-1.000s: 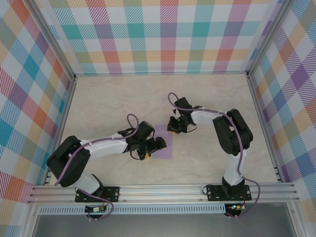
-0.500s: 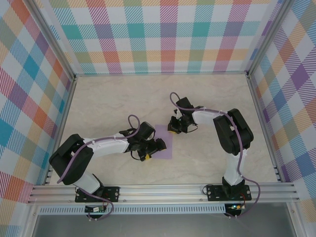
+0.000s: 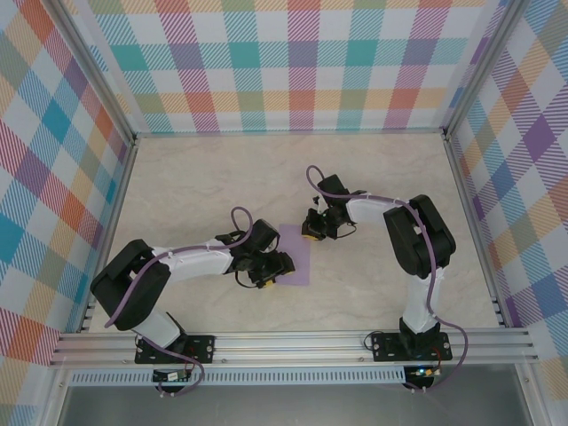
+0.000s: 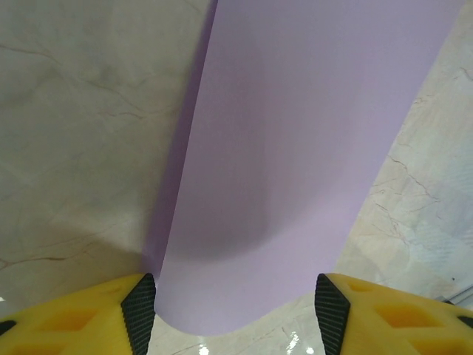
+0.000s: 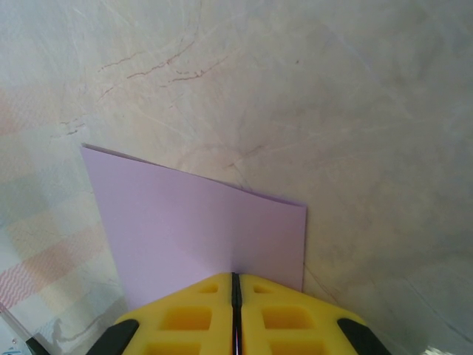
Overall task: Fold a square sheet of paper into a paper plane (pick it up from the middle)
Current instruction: Fold the triangle a second time at the center of the table.
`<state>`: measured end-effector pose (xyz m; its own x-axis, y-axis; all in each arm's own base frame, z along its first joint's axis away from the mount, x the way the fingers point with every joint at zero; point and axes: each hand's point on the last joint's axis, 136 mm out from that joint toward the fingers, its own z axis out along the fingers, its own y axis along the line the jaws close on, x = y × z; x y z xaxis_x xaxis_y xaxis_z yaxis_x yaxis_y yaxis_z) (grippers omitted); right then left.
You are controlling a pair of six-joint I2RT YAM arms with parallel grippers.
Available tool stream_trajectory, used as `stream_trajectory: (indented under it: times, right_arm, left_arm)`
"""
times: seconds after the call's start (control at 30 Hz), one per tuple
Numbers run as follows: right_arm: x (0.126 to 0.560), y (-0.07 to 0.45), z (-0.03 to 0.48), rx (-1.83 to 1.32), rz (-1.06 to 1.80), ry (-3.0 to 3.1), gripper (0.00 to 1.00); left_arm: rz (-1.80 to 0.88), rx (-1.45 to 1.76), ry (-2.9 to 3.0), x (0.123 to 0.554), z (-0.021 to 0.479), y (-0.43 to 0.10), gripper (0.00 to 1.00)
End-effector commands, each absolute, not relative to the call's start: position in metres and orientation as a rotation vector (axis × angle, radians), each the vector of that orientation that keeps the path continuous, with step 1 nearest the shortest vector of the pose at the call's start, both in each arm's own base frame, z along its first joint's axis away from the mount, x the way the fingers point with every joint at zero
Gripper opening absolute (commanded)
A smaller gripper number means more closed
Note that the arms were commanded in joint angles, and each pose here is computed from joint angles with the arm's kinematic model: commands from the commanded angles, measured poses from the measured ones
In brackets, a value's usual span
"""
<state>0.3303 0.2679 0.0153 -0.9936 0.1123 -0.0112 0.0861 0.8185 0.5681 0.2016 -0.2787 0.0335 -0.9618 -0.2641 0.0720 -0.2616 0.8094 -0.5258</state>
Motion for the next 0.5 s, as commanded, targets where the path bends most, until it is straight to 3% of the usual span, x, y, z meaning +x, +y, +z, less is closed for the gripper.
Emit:
stream_trajectory:
  times: [0.0,0.47]
  right_arm:
    - [0.320,0.244,-0.019,0.257,0.764,3.044,0.09]
    - [0.317,0.244,-0.020,0.256,0.775,3.057,0.09]
  left_arm:
    - [-0.928,-0.393,2.960,0.205,0.045,-0.288,0.58]
    - [-1.028,-0.166,2.756,0.244,0.065,-0.297,0.60]
